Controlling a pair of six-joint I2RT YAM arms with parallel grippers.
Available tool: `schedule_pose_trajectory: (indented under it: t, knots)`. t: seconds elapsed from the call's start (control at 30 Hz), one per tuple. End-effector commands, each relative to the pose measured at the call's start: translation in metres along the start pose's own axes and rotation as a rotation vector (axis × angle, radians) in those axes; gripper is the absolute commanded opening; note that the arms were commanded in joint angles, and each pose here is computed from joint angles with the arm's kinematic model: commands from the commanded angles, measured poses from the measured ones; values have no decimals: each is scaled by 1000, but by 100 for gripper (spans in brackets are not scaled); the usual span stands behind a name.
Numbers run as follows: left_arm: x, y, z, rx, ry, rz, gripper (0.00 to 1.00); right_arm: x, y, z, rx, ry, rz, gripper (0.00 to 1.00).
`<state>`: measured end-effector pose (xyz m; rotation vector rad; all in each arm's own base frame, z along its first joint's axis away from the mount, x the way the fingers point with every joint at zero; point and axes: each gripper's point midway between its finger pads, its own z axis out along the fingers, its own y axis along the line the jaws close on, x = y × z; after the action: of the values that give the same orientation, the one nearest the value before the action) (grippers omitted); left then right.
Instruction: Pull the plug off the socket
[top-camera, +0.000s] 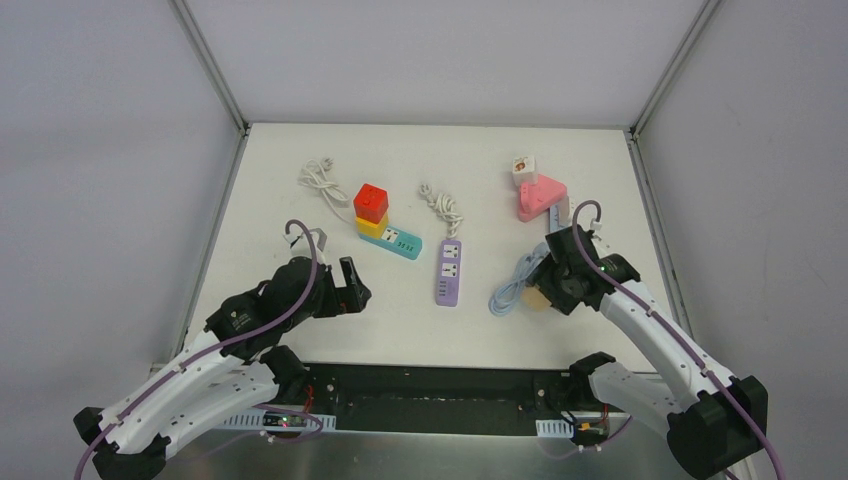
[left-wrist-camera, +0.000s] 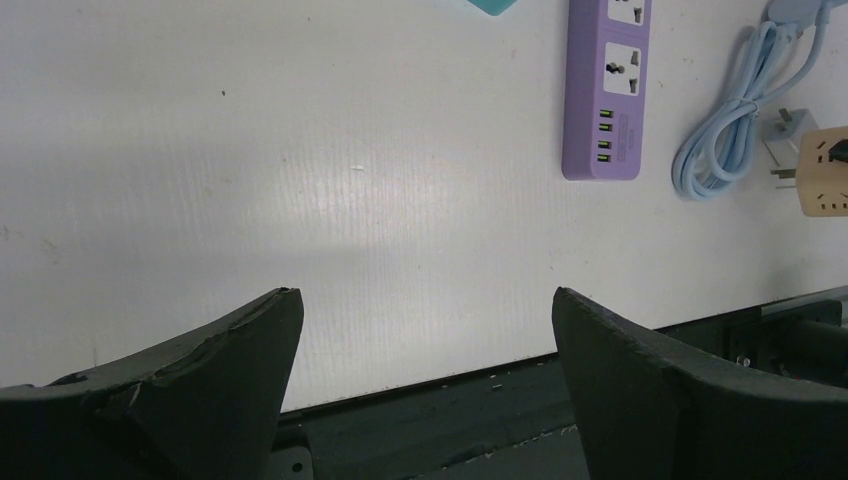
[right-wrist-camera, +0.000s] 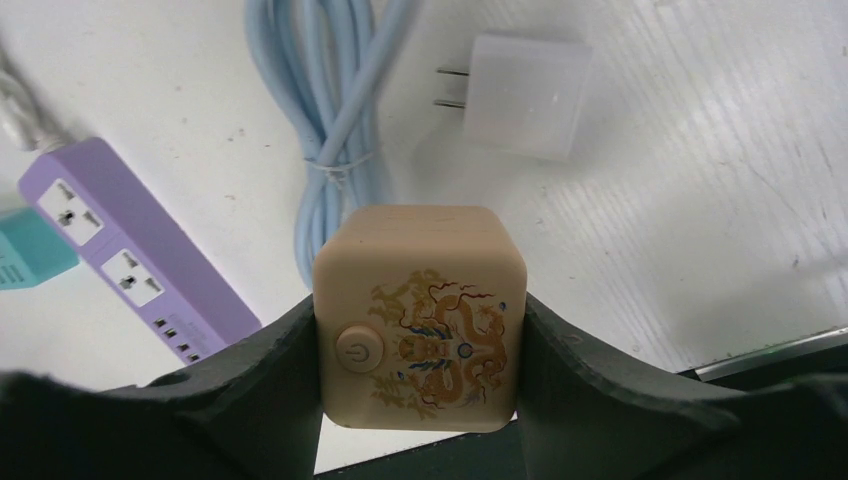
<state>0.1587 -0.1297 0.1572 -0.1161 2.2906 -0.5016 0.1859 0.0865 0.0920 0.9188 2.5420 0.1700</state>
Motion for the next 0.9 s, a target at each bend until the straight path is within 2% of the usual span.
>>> schedule_pose_trajectory:
  t: [0.0,0.27,0.37,0.43,0.5,0.6,0.87]
  knots:
    - [4,0,2,10,21,19,98,11,-17,8,42,22,40,17]
    - [1,-6,6,17,20,18,98,31,-9,22,-46,115,24,53]
    - [0,-7,8,9,22,35,98,30,-13,27,-31,101,35,75]
    - [-2,-7,7,6,21,47,98,25,-16,27,-15,73,40,87]
    - [-4,-8,7,9,16,53,98,17,-18,25,2,40,46,94]
    - [-6,-8,7,5,9,59,98,6,-19,19,28,-8,52,99]
    - [-18,3,-5,-50,-30,74,98,-26,7,-9,-39,-99,33,100]
